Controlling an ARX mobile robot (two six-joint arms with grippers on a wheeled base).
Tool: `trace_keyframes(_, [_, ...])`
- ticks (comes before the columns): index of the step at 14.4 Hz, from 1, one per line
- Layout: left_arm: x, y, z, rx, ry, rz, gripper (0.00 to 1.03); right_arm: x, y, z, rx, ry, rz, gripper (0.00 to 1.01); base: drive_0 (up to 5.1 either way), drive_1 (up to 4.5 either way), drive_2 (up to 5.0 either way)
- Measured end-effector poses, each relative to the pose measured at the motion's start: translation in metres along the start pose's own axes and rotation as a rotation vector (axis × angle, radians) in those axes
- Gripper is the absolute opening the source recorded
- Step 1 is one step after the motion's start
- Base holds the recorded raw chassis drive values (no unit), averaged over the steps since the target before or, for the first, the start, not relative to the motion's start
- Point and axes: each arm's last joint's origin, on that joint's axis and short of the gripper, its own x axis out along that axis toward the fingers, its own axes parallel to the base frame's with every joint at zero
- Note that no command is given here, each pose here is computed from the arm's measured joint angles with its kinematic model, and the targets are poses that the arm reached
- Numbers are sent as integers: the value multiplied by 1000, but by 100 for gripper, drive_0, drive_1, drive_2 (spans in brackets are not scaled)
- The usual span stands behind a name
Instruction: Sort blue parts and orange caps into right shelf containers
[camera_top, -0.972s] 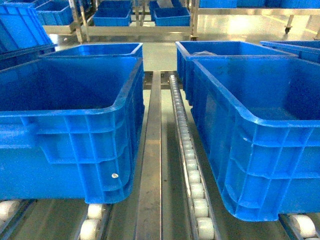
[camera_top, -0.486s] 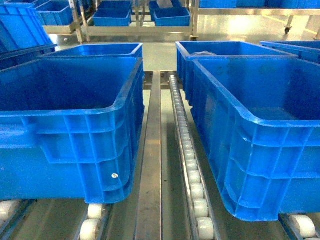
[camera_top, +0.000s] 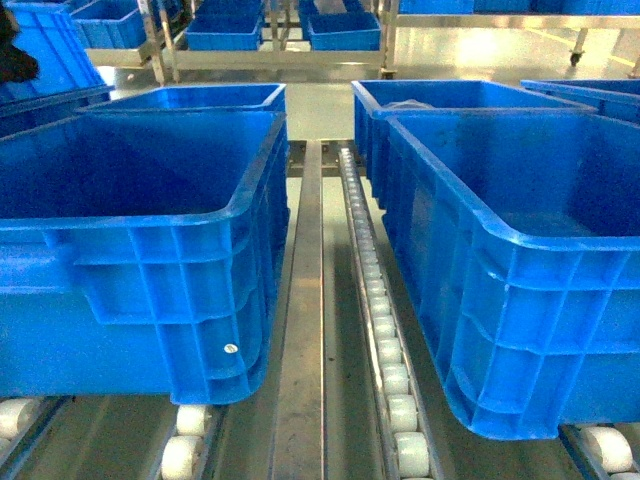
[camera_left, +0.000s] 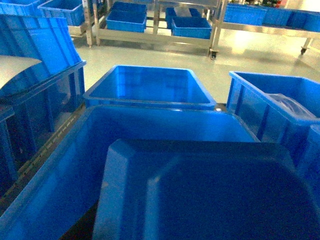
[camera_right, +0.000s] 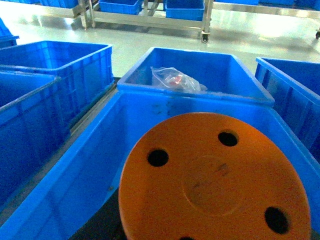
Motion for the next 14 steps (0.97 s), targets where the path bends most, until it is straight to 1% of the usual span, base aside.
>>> trace_keyframes(1, [15, 2, 0, -20, 6, 9, 51, 17, -2, 3, 14, -3, -6, 45, 0, 0, 0])
trace_keyframes(2, [20, 2, 0, -28, 2, 12, 64, 27, -3, 5, 19, -10, -9, 54, 0, 0, 0])
trace_keyframes(3, [20, 2, -1, -30, 5, 2, 76, 27, -3, 4, 19, -6, -20, 67, 0, 0, 0])
trace_keyframes(4, [19, 1, -2, -32, 8, -11, 89, 27, -1, 4, 19, -10, -14, 80, 0, 0, 0])
trace_keyframes(5, [16, 1, -6, -45, 34, -46, 100, 26, 2, 2, 19, -4, 5, 95, 0, 0, 0])
trace_keyframes(6, [14, 2, -9, -49, 31, -45, 97, 25, 4, -1, 16, -1, 1, 99, 0, 0, 0])
trace_keyframes(7, [13, 3, -8, -48, 19, -17, 98, 24, 6, -2, 1, 17, -28, 97, 0, 0, 0])
trace_keyframes(8, [4, 6, -9, -60, 14, 12, 98, 21, 8, -7, -14, 31, -25, 98, 0, 0, 0])
trace_keyframes(9, [-1, 7, -9, -71, 13, 19, 98, 20, 8, -10, -20, 44, -25, 98, 0, 0, 0])
trace_keyframes(10, [-1, 6, -8, -72, 1, 19, 97, 16, 7, -9, -1, -50, -83, 90, 0, 0, 0])
trace_keyframes(11, [-12, 5, -11, -19, -49, 8, 83, 1, 6, -12, 25, -104, -110, 77, 0, 0, 0])
trace_keyframes(12, [-30, 4, -20, 11, -43, 7, 71, -20, 7, -22, 39, -107, -113, 62, 0, 0, 0])
trace_keyframes(13, [-46, 4, -26, 29, -41, 5, 58, -35, 6, -29, 44, -100, -118, 49, 0, 0, 0])
trace_keyframes(14, [-61, 4, -32, 36, -36, 5, 44, -49, 6, -35, 46, -98, -119, 37, 0, 0, 0])
